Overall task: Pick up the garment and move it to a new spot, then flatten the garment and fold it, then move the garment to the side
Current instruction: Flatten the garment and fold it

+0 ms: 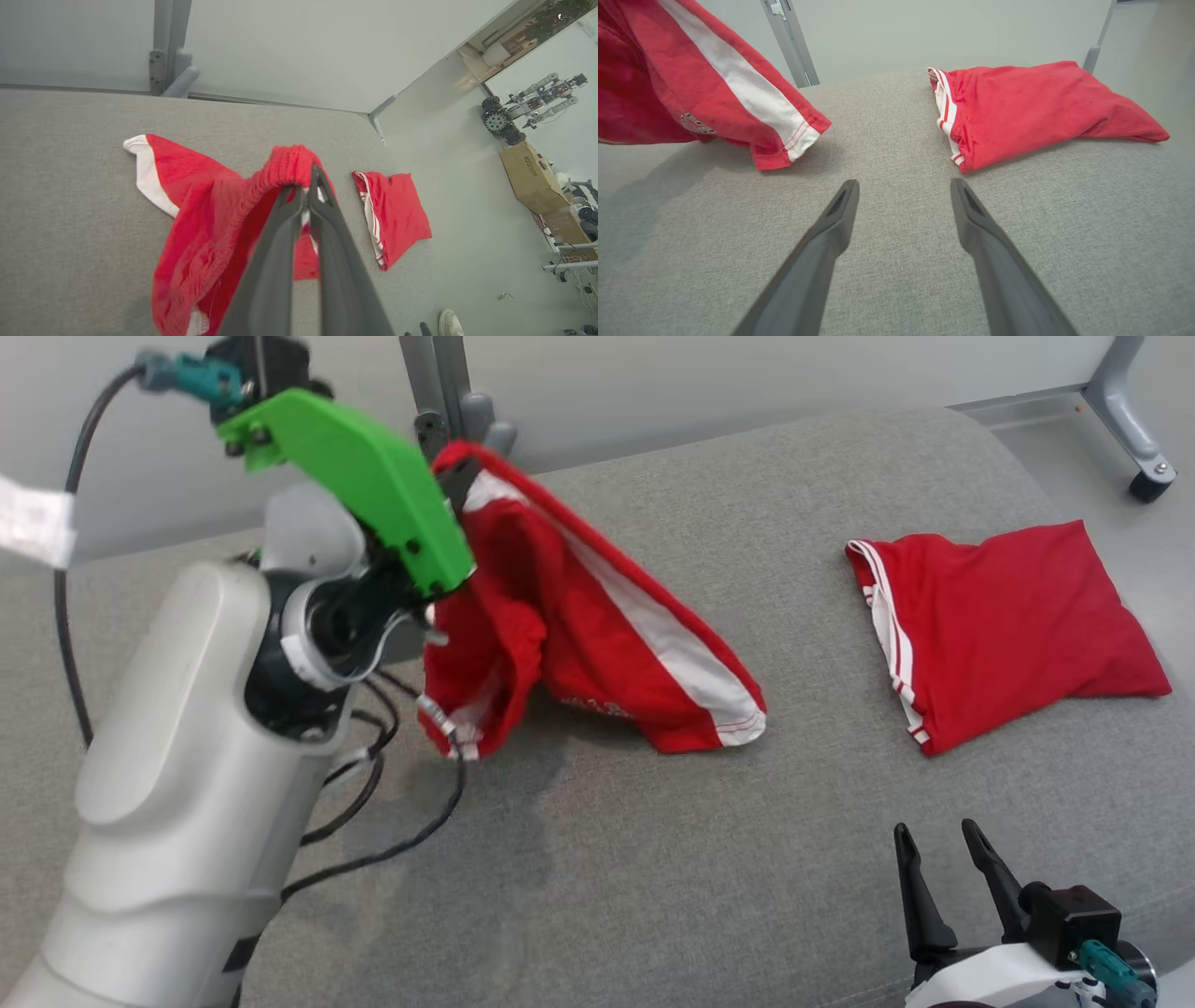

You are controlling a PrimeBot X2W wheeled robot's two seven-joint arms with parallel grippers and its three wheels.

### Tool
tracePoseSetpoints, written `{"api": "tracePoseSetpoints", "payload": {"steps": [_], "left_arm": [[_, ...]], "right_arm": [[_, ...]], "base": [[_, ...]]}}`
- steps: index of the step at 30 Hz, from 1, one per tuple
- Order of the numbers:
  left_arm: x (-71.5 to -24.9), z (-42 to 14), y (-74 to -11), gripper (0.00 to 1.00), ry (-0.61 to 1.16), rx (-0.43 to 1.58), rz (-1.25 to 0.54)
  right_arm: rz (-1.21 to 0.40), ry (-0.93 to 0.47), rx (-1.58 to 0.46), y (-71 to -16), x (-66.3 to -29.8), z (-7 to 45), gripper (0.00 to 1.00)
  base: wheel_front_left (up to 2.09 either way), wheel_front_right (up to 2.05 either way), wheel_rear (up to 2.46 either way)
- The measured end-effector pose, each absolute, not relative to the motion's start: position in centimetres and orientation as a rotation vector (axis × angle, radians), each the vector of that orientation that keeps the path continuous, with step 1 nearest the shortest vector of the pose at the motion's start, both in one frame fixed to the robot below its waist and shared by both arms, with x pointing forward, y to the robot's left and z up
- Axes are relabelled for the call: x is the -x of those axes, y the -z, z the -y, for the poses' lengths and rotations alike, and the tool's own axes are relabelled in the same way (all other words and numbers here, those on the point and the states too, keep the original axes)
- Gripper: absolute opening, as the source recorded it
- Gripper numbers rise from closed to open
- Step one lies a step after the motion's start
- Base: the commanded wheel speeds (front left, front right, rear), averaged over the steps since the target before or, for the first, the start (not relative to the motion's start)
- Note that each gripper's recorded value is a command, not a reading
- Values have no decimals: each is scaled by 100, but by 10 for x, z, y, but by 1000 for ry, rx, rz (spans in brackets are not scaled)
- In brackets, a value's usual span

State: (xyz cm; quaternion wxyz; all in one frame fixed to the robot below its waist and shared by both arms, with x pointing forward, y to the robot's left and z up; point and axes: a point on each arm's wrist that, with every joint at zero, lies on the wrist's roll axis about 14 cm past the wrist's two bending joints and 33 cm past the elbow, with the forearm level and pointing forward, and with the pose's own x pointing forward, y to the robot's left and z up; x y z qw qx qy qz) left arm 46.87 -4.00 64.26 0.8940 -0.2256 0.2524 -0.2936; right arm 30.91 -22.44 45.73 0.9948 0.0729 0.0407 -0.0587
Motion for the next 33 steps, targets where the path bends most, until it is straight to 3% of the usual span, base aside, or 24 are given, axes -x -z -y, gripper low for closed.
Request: {"api": "tracePoseSetpoints", "payload": {"steps": [8, 14, 23, 33], "left_arm": [[-442, -67, -498, 0, 327, 376, -795], [-386, -88, -421, 0, 287, 501, -937], [-353, -71, -418, 0, 355, 632, -855], [-337, -87, -415, 0, 306, 661, -781]], "right_arm": [[-94, 85, -148, -454, -315, 215, 100], [-121, 49, -132, -447, -325, 206, 100], [-155, -24, -100, -437, -336, 193, 100], [-169, -95, -74, -433, -347, 181, 100]], "base": [[0, 0, 0], [0, 0, 0], [0, 0, 0], [0, 0, 0]]}}
